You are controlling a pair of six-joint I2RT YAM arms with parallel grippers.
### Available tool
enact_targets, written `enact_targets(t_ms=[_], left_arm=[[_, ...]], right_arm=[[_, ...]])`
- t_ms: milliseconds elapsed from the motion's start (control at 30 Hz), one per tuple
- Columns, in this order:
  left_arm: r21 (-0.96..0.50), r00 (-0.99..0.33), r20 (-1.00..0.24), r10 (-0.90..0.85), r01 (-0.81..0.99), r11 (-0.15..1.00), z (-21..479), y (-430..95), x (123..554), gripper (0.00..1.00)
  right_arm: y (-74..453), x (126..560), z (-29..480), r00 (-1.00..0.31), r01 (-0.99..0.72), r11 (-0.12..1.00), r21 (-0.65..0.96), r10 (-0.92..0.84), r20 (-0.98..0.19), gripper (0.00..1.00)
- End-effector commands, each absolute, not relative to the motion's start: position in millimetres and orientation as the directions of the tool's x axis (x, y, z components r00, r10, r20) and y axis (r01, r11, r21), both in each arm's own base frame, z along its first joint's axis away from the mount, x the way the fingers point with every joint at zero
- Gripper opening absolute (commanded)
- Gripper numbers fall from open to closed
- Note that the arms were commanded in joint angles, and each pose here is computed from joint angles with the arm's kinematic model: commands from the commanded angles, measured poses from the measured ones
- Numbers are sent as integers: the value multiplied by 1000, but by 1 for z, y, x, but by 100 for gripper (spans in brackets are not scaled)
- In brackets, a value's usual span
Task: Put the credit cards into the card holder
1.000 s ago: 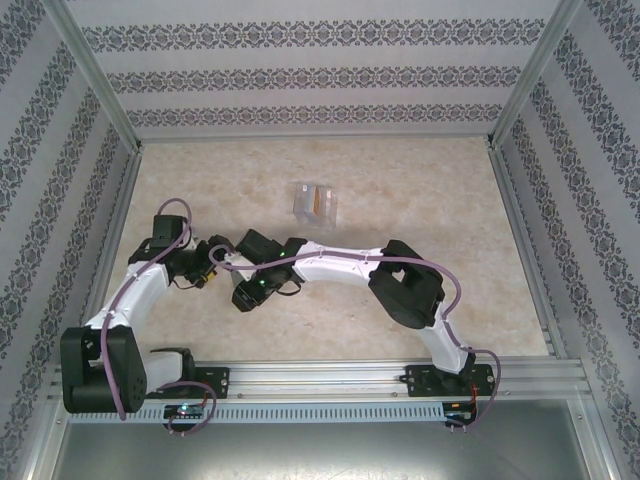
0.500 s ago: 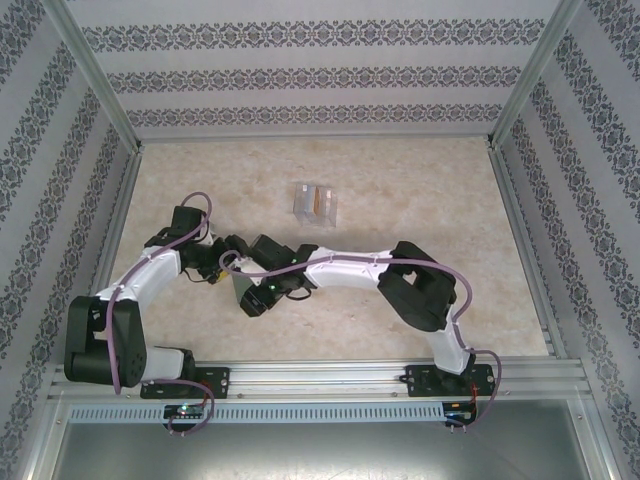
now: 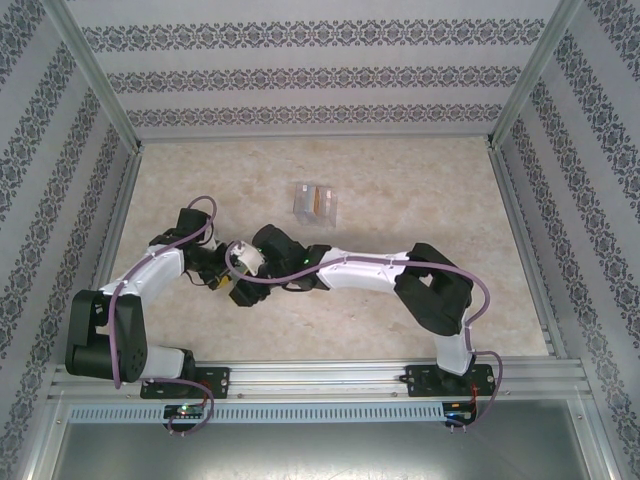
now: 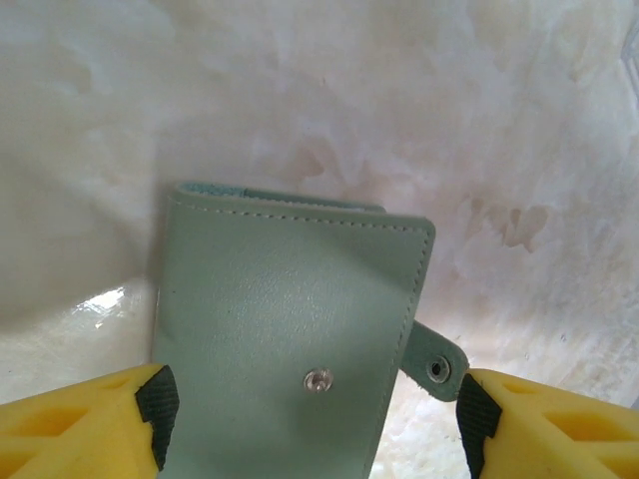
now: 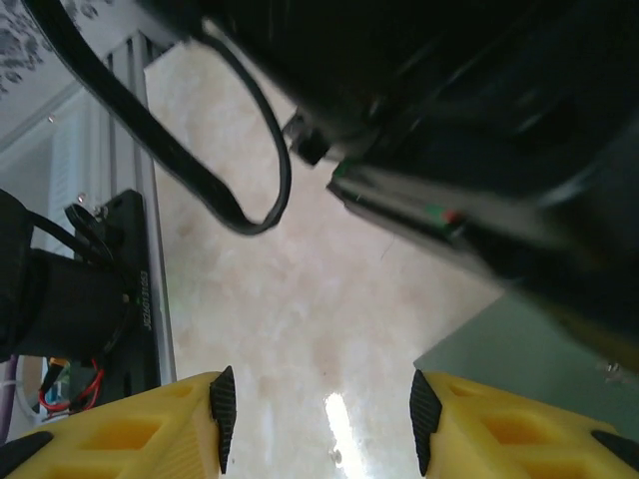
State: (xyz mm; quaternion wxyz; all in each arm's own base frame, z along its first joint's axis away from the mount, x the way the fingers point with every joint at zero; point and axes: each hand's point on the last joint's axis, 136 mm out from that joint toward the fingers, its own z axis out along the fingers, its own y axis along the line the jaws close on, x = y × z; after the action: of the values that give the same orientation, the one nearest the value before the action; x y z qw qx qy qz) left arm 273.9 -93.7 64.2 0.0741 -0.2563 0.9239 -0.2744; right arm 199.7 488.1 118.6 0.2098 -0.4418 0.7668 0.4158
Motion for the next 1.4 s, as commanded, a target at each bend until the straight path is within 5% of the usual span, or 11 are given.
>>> enact_targets(t_ms=[0, 133, 333, 533, 667, 800, 1033, 1133, 1367], left_arm=[[-533, -875, 5, -485, -413, 739, 67, -96, 271, 71], [-510, -875, 4, -485, -419, 751, 62, -93, 270, 66], [-488, -877, -20, -479, -410, 771, 64, -91, 271, 84], [-410, -869, -85, -487, -415, 812, 73, -80, 274, 85], [-348, -828, -148, -541, -469, 812, 79, -61, 275, 87], [-343, -794, -185, -579, -499, 795, 86, -50, 277, 87], [-347, -759, -192, -623, -541, 766, 89, -37, 279, 88], [-350, -760, -181, -624, -543, 763, 87, -39, 278, 88], [-392, -780, -143, -610, -521, 758, 81, -50, 279, 89]], right_arm=[[491, 206, 143, -515, -856, 206, 475, -431, -741, 52], [490, 213, 145, -549, -835, 218, 505, -405, -731, 52], [457, 245, 154, -712, -700, 320, 639, -246, -658, 56], [410, 281, 105, -871, -467, 598, 651, -183, -457, 49], [396, 282, 81, -887, -436, 703, 562, -227, -403, 55], [403, 274, 75, -896, -429, 709, 560, -257, -362, 62], [424, 270, 58, -919, -390, 716, 579, -261, -296, 60], [426, 273, 51, -927, -371, 729, 575, -256, -273, 56], [418, 276, 42, -927, -369, 753, 546, -255, -274, 25]])
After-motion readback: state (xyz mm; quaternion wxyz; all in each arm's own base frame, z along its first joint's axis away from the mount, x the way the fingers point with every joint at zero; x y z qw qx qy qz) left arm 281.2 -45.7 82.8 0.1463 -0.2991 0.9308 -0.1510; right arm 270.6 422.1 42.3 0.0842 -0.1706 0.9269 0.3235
